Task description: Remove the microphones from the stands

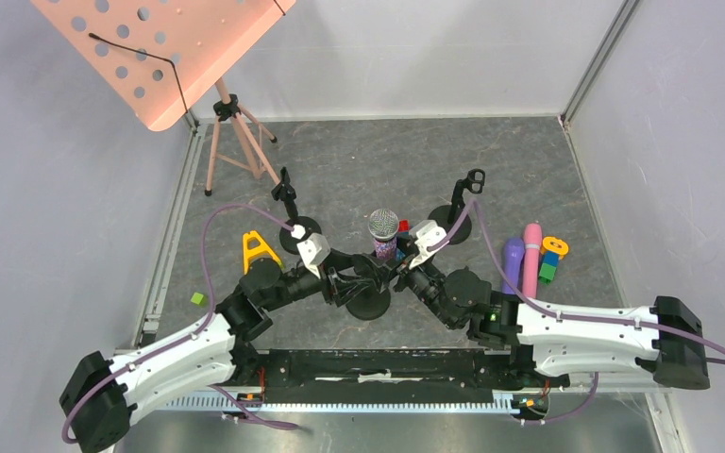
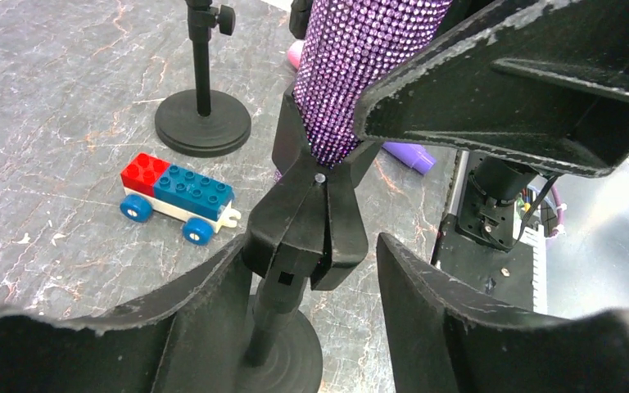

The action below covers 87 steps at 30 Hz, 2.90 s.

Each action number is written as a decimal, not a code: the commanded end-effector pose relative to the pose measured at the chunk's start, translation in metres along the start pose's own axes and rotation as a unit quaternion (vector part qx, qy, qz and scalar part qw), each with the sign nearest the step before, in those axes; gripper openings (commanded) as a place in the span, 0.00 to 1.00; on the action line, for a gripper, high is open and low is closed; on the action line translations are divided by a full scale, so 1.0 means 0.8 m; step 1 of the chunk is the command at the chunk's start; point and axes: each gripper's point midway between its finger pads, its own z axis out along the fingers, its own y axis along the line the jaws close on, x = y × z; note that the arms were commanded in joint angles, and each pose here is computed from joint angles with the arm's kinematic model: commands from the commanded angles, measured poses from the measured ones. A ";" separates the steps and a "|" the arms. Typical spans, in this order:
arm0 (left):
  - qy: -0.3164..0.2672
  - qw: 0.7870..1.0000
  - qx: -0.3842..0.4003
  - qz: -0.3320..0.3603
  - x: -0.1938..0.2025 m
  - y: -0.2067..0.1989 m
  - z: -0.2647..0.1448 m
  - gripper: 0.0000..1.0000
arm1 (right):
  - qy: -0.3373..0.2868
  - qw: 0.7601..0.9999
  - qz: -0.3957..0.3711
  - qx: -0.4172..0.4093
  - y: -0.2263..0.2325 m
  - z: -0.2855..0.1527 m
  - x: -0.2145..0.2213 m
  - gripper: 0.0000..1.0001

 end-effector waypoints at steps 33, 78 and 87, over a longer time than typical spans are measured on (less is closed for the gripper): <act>-0.033 0.998 -0.008 0.059 -0.058 -0.001 0.000 0.91 | 0.025 0.999 -0.027 0.033 -0.006 0.010 -0.008 0.73; 0.010 0.998 -0.010 0.064 -0.045 0.007 0.015 0.57 | 0.040 0.998 -0.017 0.041 -0.003 0.014 -0.015 0.65; -0.004 0.998 -0.019 0.054 -0.048 0.006 0.006 0.68 | 0.044 0.998 -0.020 0.041 -0.003 0.014 -0.008 0.64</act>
